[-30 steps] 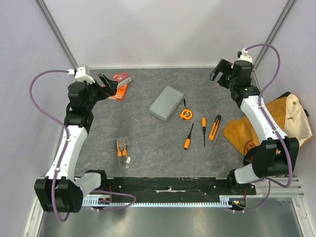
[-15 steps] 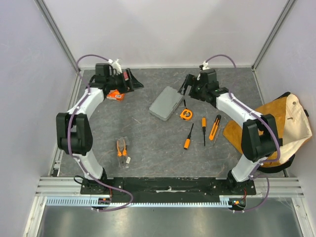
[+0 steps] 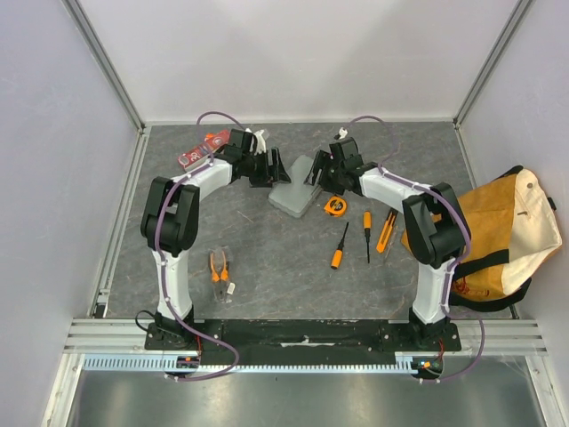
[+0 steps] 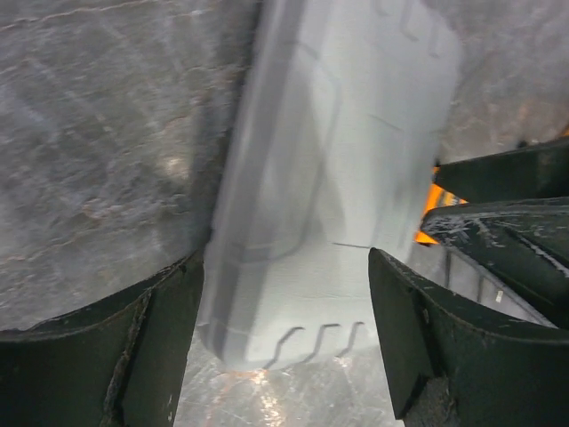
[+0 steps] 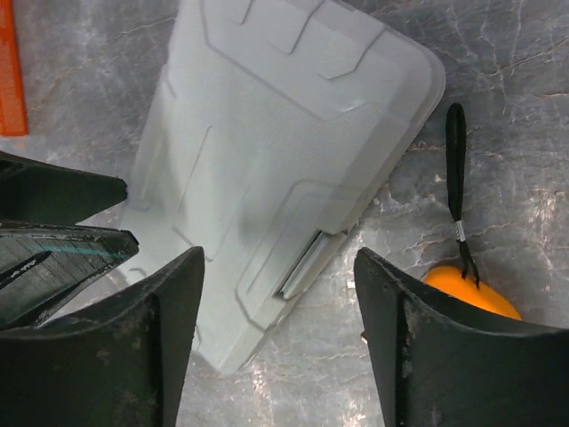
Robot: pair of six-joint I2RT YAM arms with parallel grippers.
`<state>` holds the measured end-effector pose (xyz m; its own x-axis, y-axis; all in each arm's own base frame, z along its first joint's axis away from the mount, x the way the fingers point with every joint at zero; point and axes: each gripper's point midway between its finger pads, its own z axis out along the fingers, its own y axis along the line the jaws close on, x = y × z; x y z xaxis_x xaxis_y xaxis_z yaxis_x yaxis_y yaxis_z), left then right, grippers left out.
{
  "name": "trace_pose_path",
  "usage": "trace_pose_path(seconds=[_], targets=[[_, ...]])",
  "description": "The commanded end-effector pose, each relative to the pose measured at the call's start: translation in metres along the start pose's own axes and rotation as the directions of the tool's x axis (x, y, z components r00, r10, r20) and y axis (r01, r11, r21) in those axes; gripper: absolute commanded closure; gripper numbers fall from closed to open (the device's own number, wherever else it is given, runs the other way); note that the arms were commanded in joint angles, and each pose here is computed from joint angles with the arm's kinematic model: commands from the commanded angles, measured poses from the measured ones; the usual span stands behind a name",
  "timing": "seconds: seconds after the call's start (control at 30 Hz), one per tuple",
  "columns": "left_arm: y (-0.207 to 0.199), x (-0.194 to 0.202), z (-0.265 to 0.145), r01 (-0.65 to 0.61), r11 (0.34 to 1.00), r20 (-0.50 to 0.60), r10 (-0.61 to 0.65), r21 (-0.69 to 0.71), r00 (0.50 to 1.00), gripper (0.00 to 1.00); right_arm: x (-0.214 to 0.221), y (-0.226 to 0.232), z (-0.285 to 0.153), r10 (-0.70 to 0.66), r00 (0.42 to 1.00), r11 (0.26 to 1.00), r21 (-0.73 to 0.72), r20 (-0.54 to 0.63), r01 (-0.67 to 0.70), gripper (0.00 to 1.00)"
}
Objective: Pack the tool kit
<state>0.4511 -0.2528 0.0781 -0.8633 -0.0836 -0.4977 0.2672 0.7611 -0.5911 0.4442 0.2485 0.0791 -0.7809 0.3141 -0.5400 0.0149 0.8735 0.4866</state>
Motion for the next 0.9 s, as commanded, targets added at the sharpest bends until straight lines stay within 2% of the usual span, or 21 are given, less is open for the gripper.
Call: trace_pose_path(seconds=[0.0, 0.23, 0.4, 0.6, 0.87], targets=[[0.021, -0.021, 0.003, -0.052, 0.993, 0.067, 0.059, -0.107, 0.996, 0.2, -0.016, 0.009, 0.01, 0.017, 0.999, 1.0, -0.006, 0.047, -0.017, 0.27], [0.035, 0.005, 0.009, -0.048, 0.99, -0.008, 0.047, -0.132, 0.999, 0.2, 0.002, 0.017, 0.033, -0.012, 1.0, 0.998, -0.058, -0.018, 0.011, 0.4], [0.025, 0.023, 0.002, -0.023, 0.997, -0.023, 0.021, -0.071, 0.999, 0.31, 0.019, 0.03, 0.034, -0.069, 0.996, 0.988, -0.141, -0.052, 0.061, 0.49], [0.02, 0.037, -0.014, 0.019, 0.998, 0.015, -0.018, -0.059, 1.0, 0.39, 0.053, 0.038, 0.03, -0.164, 0.98, 0.97, -0.2, -0.11, 0.14, 0.53], [0.044, 0.093, -0.054, 0.14, 0.969, 0.063, -0.13, -0.202, 0.99, 0.43, 0.092, 0.033, 0.007, -0.225, 0.954, 0.962, -0.2, -0.199, 0.185, 0.55]])
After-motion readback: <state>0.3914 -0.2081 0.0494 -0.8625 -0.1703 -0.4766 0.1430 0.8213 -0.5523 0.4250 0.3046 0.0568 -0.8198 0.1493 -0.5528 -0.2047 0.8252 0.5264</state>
